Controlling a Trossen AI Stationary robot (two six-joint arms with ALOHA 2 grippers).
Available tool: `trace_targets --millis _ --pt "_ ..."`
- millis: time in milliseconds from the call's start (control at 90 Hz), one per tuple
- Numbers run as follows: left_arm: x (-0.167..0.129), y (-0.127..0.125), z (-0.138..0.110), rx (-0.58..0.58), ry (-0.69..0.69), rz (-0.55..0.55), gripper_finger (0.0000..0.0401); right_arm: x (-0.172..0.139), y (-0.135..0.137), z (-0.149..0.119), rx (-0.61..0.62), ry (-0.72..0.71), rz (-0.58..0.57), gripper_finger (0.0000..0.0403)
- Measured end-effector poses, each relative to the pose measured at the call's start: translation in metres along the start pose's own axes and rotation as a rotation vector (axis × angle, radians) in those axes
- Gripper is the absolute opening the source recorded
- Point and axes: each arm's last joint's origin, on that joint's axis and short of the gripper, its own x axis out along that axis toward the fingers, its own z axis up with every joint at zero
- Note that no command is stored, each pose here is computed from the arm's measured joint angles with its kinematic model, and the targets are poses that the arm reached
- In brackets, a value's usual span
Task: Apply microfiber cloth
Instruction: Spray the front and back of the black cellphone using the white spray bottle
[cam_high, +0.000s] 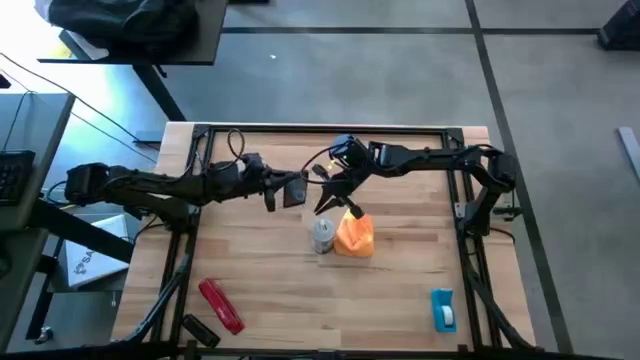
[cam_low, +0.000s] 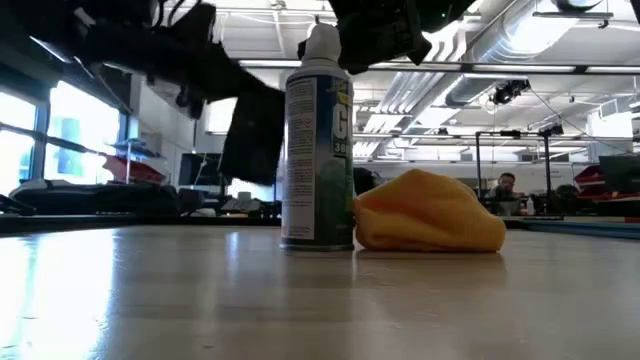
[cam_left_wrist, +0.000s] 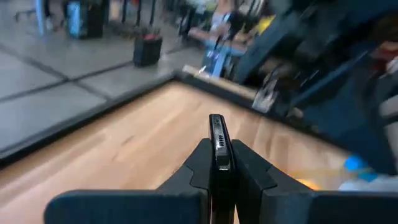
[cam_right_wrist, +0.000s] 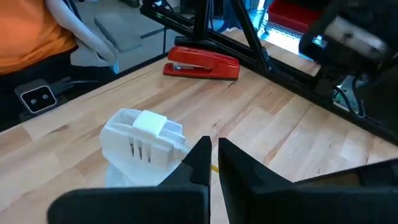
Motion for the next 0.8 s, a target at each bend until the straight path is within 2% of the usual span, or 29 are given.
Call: trace_targets --millis 89,400,556,800 --pt "0.0 0.001 0.007 -0.011 -0.063 -0.012 0.0012 0.0 0.0 0.0 0.001 0.003 -0.004 0.0" --pt "-0.01 0.017 0.029 -0.039 -0.184 0.052 0.0012 0.0 0.0 -0.004 0.009 0.049 -0.041 0.0" --pt "-0.024 0.021 0.045 -0.011 -0.26 0.045 0.0012 -0.015 0.002 0.016 -0.075 0.026 -0.127 0.0" --pt "-0.039 0.023 0.05 0.025 -0.249 0.086 0.0012 -0.041 0.008 0.044 -0.158 0.028 -0.301 0.0"
